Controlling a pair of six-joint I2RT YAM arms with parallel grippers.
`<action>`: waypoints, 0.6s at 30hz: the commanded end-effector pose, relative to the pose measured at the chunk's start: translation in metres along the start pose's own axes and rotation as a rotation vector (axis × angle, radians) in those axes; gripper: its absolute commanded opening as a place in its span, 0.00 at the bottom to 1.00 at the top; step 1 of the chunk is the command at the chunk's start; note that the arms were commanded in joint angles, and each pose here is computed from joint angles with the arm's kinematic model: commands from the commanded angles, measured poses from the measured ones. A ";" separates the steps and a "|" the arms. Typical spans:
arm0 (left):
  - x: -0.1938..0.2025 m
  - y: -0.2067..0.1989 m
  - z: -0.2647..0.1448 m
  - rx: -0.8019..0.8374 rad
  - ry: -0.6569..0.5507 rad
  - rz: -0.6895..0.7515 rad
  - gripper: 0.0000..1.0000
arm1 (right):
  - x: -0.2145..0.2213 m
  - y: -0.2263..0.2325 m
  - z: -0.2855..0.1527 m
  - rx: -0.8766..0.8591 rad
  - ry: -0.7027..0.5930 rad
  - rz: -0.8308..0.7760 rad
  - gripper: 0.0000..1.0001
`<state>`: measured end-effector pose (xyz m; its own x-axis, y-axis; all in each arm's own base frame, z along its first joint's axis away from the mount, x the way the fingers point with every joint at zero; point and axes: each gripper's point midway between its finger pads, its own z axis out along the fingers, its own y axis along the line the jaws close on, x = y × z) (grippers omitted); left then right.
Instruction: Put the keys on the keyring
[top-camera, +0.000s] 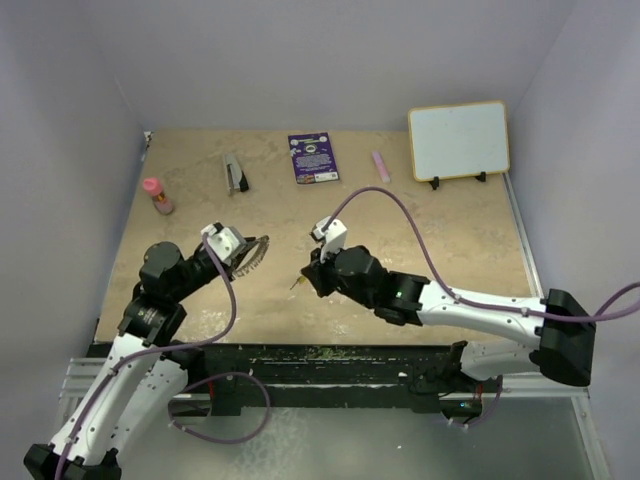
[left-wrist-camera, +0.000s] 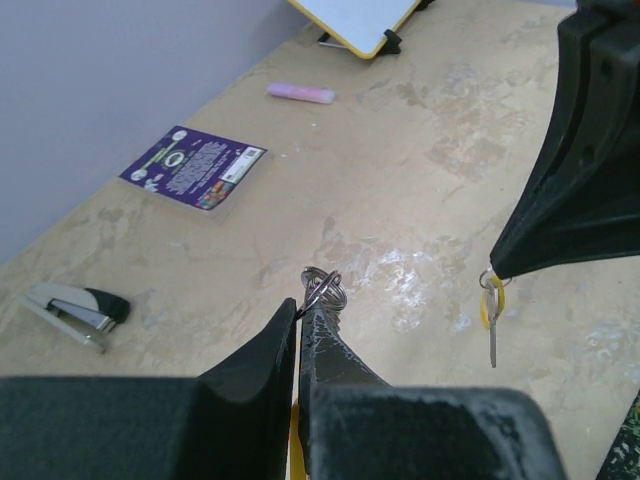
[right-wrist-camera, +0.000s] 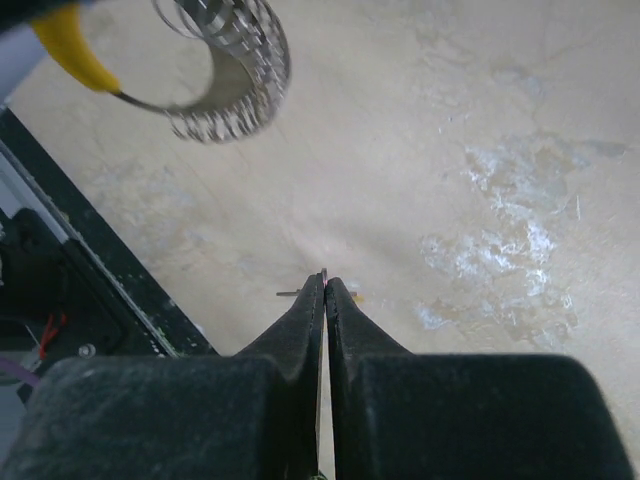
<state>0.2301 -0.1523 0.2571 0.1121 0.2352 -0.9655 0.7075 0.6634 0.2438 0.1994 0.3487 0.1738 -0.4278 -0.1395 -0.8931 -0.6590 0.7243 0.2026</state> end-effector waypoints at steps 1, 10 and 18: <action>-0.024 -0.009 0.011 0.065 -0.125 -0.091 0.03 | -0.044 0.013 -0.020 -0.015 -0.124 0.036 0.00; -0.018 -0.020 0.013 0.113 -0.115 -0.148 0.03 | -0.108 0.049 -0.046 -0.052 -0.243 0.061 0.00; -0.020 -0.025 0.011 0.141 -0.109 -0.172 0.03 | -0.132 0.053 -0.039 0.002 -0.286 0.061 0.00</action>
<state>0.2213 -0.1782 0.2485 0.0142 0.0892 -0.9959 0.7997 0.5968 0.0648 0.1852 0.3795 0.3008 -0.3109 0.0558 -0.9488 -0.6774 0.6872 0.2624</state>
